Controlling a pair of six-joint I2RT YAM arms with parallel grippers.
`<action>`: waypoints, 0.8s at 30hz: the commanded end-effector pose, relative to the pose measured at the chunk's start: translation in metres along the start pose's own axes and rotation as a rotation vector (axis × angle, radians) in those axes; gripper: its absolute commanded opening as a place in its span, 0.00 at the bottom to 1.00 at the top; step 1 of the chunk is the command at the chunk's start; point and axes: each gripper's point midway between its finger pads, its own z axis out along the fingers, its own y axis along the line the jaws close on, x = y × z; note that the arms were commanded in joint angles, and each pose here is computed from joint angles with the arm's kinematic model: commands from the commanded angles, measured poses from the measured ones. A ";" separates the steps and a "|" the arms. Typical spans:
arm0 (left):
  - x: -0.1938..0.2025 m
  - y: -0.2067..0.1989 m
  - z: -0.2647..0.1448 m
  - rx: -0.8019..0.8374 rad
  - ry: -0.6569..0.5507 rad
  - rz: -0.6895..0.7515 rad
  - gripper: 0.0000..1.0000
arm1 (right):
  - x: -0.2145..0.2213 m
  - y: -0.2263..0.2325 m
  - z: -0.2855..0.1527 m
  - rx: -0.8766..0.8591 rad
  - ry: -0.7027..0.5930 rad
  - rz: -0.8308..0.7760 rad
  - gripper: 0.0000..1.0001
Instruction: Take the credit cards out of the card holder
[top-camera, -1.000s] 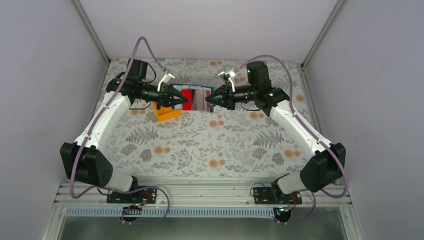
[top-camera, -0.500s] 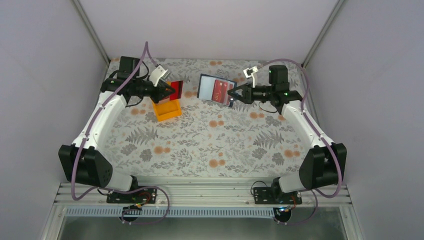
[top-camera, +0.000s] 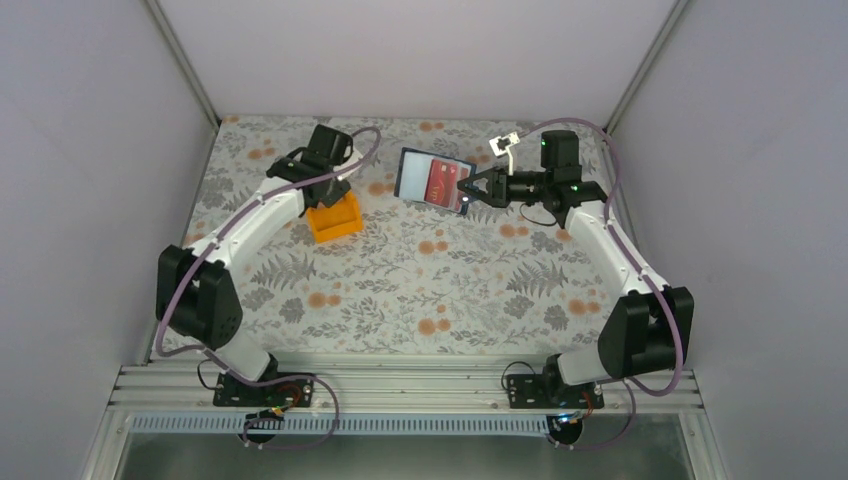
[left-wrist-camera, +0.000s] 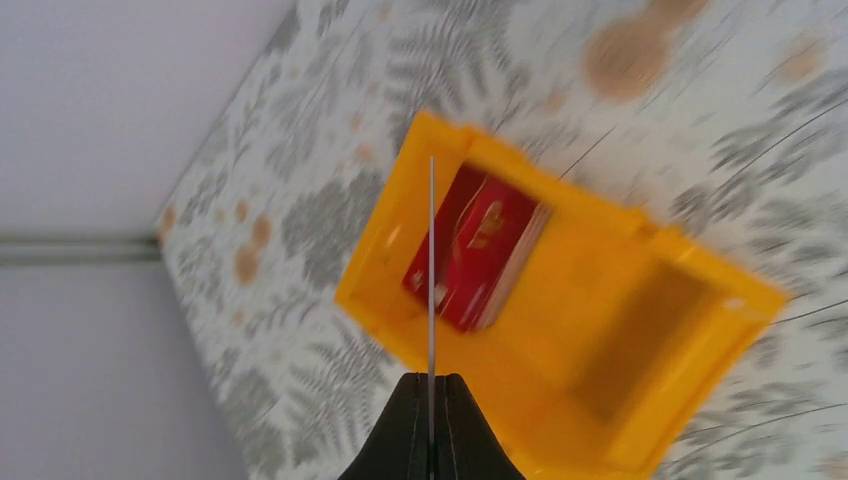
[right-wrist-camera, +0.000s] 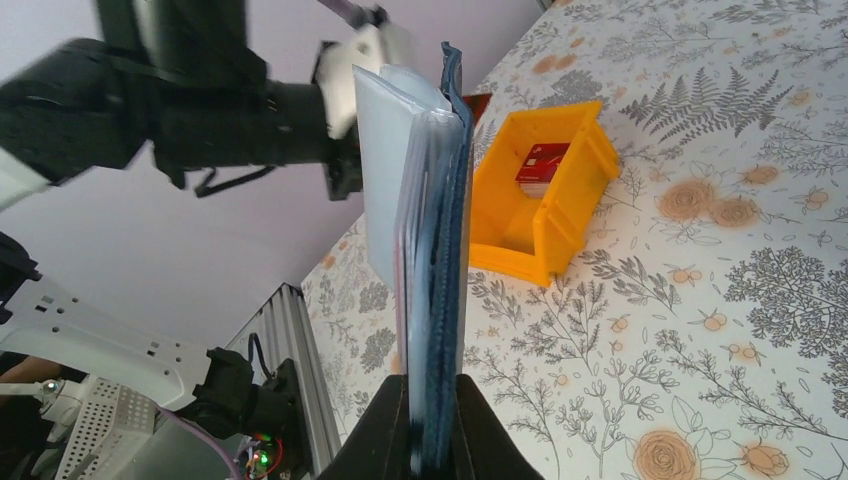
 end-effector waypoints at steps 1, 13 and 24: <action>0.033 0.023 0.022 -0.242 0.166 0.094 0.02 | -0.010 0.018 -0.008 -0.042 -0.019 -0.050 0.04; 0.032 0.000 0.079 -0.252 0.194 0.286 0.02 | -0.009 0.023 -0.010 -0.055 -0.021 -0.055 0.04; 0.051 -0.002 0.109 -0.299 0.316 0.357 0.02 | -0.011 0.027 -0.011 -0.073 -0.021 -0.065 0.04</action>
